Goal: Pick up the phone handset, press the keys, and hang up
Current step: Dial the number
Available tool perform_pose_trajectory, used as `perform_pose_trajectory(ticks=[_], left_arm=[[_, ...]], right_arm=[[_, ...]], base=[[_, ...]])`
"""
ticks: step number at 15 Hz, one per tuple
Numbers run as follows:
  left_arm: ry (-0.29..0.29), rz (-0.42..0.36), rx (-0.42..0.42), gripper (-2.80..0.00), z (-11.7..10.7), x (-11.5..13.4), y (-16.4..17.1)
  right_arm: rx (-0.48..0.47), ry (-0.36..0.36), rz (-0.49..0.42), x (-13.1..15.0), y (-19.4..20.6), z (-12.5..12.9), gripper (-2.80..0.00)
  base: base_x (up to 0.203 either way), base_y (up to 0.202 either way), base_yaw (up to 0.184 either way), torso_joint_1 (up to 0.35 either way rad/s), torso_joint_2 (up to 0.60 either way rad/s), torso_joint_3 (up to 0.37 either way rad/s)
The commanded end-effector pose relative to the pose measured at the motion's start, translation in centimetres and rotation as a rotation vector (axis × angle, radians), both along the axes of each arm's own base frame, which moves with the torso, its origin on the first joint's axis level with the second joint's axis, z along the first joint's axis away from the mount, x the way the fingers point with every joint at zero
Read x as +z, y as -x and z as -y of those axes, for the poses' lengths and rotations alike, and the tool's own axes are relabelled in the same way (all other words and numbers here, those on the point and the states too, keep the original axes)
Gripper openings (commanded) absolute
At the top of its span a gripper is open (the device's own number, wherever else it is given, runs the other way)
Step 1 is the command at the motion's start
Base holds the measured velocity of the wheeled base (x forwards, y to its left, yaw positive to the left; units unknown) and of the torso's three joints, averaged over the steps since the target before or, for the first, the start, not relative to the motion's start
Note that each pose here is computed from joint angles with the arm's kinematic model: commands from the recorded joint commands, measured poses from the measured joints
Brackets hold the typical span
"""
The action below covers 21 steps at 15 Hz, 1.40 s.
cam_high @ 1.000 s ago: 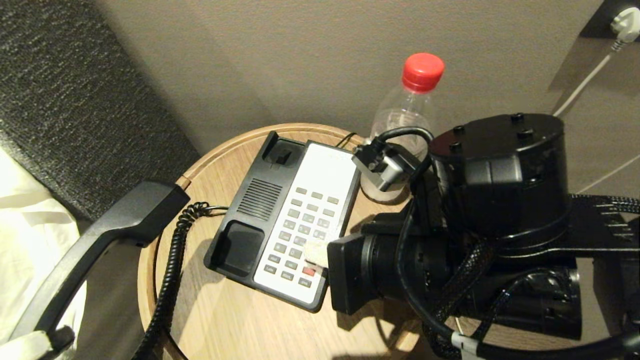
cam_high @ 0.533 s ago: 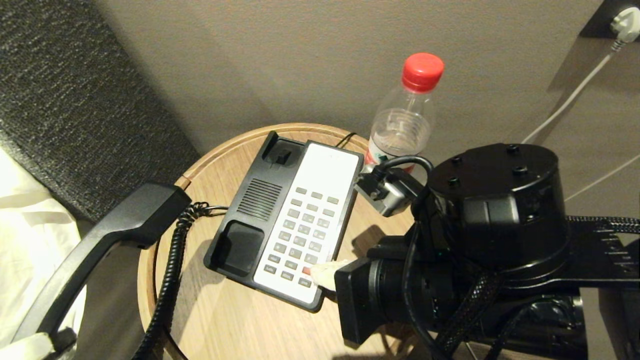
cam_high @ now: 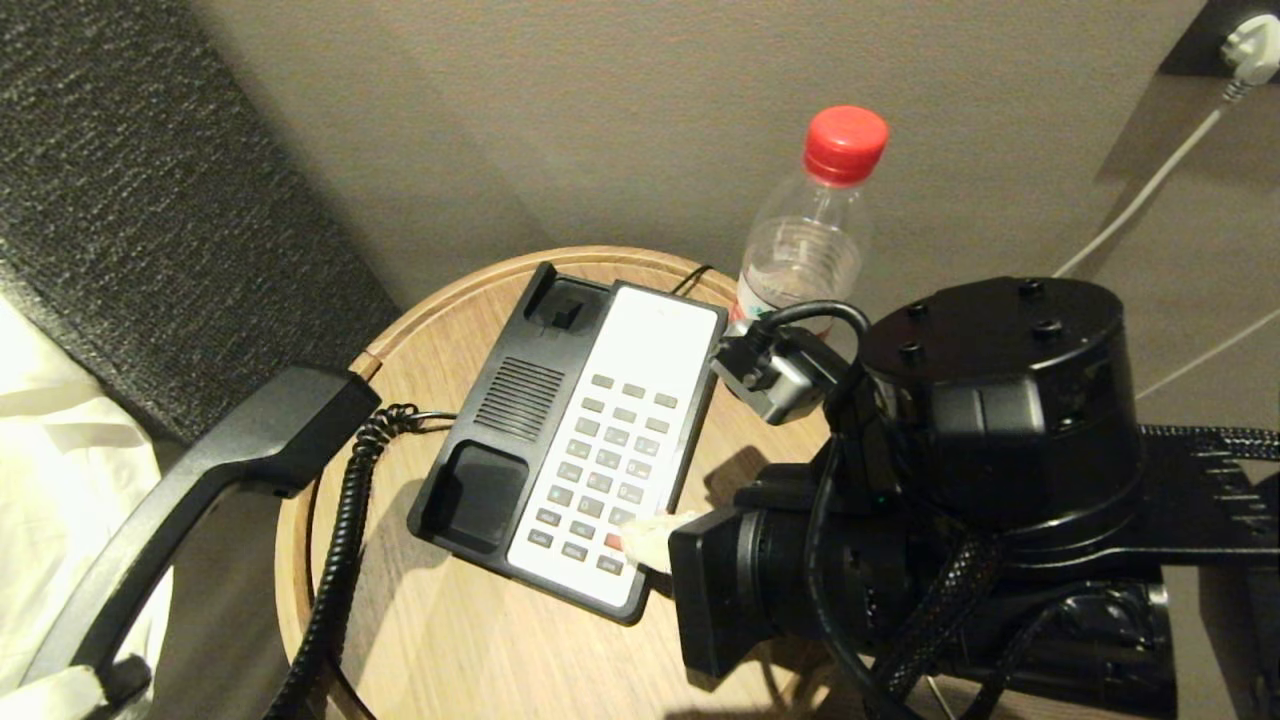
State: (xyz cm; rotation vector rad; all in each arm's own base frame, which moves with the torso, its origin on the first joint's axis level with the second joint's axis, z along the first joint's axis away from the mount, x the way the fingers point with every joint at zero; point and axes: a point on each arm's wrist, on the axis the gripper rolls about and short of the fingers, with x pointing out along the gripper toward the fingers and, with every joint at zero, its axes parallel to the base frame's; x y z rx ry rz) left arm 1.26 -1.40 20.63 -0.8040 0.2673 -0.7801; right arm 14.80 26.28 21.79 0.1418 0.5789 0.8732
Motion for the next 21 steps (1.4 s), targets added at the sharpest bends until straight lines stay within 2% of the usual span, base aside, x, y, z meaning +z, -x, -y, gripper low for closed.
perform_pose_trajectory(ticks=[1, 14, 21], left_arm=[[0.004, -0.003, -0.001, -2.80, 0.0, 0.0, 0.0], [0.003, -0.004, -0.009, -2.80, 0.0, 0.0, 0.0], [0.006, 0.001, -0.009, -2.80, 0.0, 0.1, 0.0]], right_arm=[[-0.003, 0.000, -0.001, 0.0, -0.1, -0.1, -2.80], [-0.030, 0.014, 0.001, -0.4, -1.0, 0.0, -2.80], [-0.033, 0.054, 0.008, -1.3, -1.4, -0.2, -2.80]], base=[[0.000, 0.000, 0.000, 0.000, 0.00, 0.000], [0.000, 0.000, 0.000, 0.000, 0.00, 0.000], [0.000, 0.000, 0.000, 0.000, 0.00, 0.000]])
